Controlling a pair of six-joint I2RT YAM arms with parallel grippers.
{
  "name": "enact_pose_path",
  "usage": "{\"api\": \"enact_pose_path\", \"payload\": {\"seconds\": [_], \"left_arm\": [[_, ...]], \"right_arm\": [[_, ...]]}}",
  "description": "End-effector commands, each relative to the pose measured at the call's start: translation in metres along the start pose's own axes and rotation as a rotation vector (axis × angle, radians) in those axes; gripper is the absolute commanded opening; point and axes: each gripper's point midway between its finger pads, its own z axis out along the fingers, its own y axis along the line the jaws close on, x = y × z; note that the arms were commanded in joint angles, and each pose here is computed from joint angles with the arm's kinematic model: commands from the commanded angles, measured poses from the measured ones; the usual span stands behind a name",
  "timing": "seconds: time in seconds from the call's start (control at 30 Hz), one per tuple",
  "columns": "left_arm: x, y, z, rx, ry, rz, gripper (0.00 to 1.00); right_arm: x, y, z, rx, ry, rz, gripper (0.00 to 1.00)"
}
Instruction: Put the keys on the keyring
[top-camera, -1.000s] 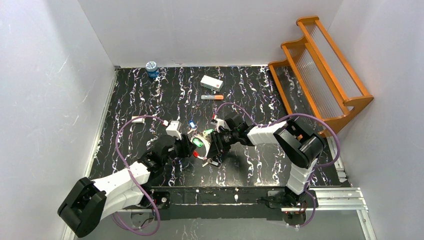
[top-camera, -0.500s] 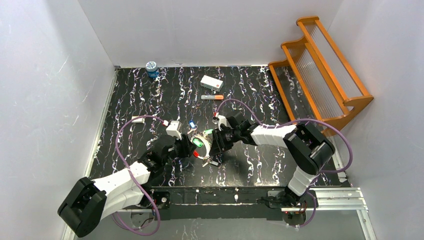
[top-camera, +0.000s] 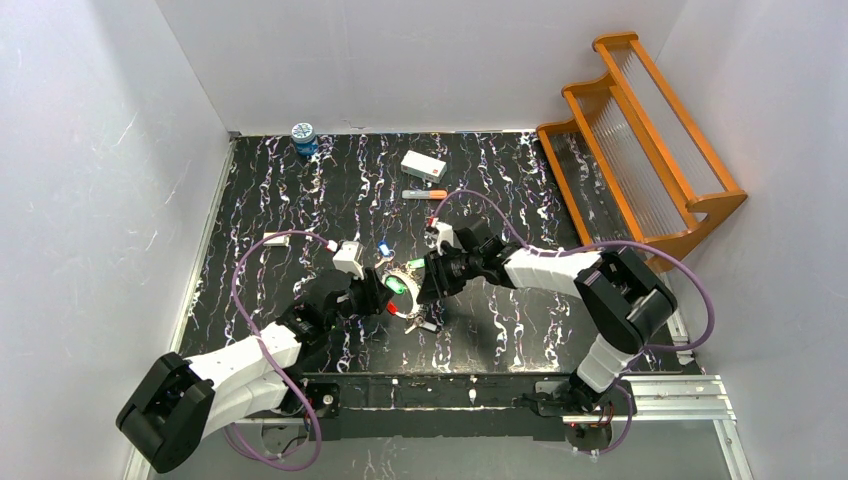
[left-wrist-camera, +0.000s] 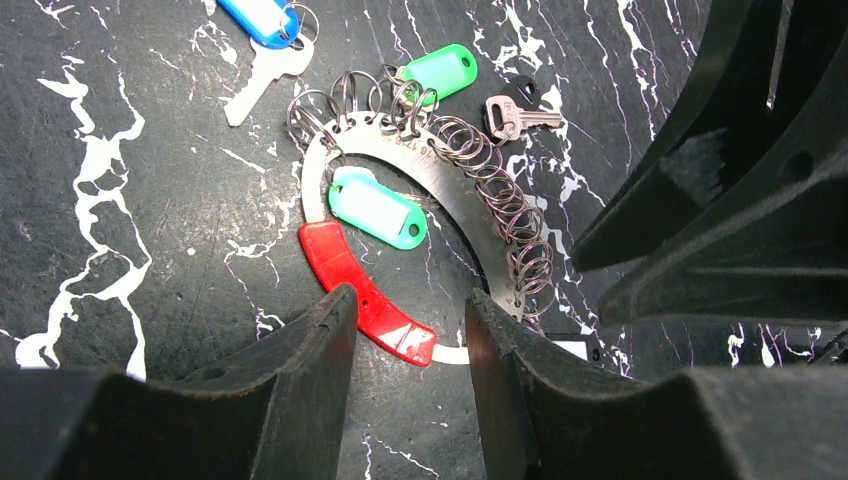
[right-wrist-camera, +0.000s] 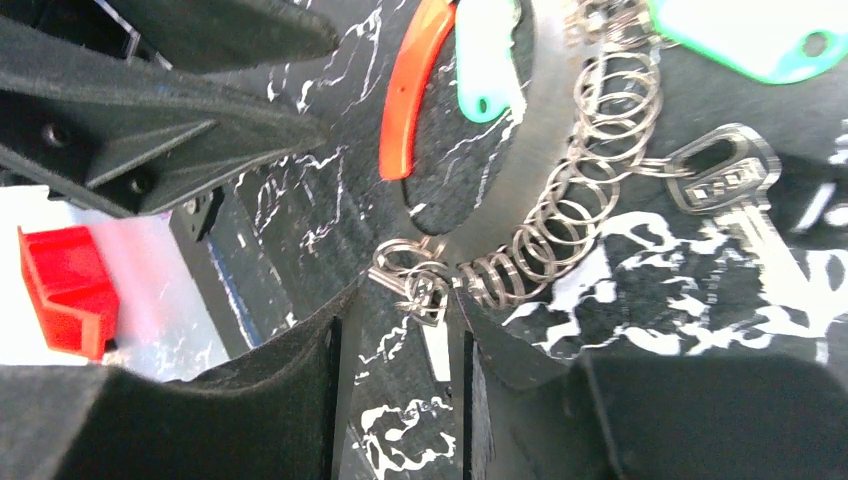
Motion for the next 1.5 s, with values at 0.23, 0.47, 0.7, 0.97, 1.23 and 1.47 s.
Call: {"api": "enact_pose_path", "payload": {"seconds": [0.23, 0.47, 0.7, 0.97, 1.23, 1.47], "left_arm": [[-0.004, -0.002, 0.001, 0.005, -0.009, -0.005, 0.42], [0.001, 0.001, 0.003, -0.008, 0.008, -0.014, 0.41], [0.001, 0.001, 0.003, -0.007, 0.010, -0.010, 0.41], [0.000, 0.001, 0.002, -0.008, 0.006, -0.007, 0.41], [0.000, 0.002, 0.000, -0.011, 0.003, -0.007, 0.41], [0.000, 0.002, 0.000, -0.013, 0.006, -0.005, 0.41]], "right_arm": [[-0.020, -0.026, 0.000, 0.069, -0.016, 0.051, 0.44], [0.002, -0.024, 0.015, -0.006, 0.064, 0.104, 0.30], [0.003, 0.010, 0.017, -0.155, 0.073, 0.074, 0.17], [-0.006, 0.026, 0.001, -0.185, -0.004, 0.003, 0.32], [-0.018, 0.011, -0.005, -0.060, -0.044, -0.025, 0.36], [-0.012, -0.016, -0.002, 0.070, 0.001, -0.047, 0.36]]}}
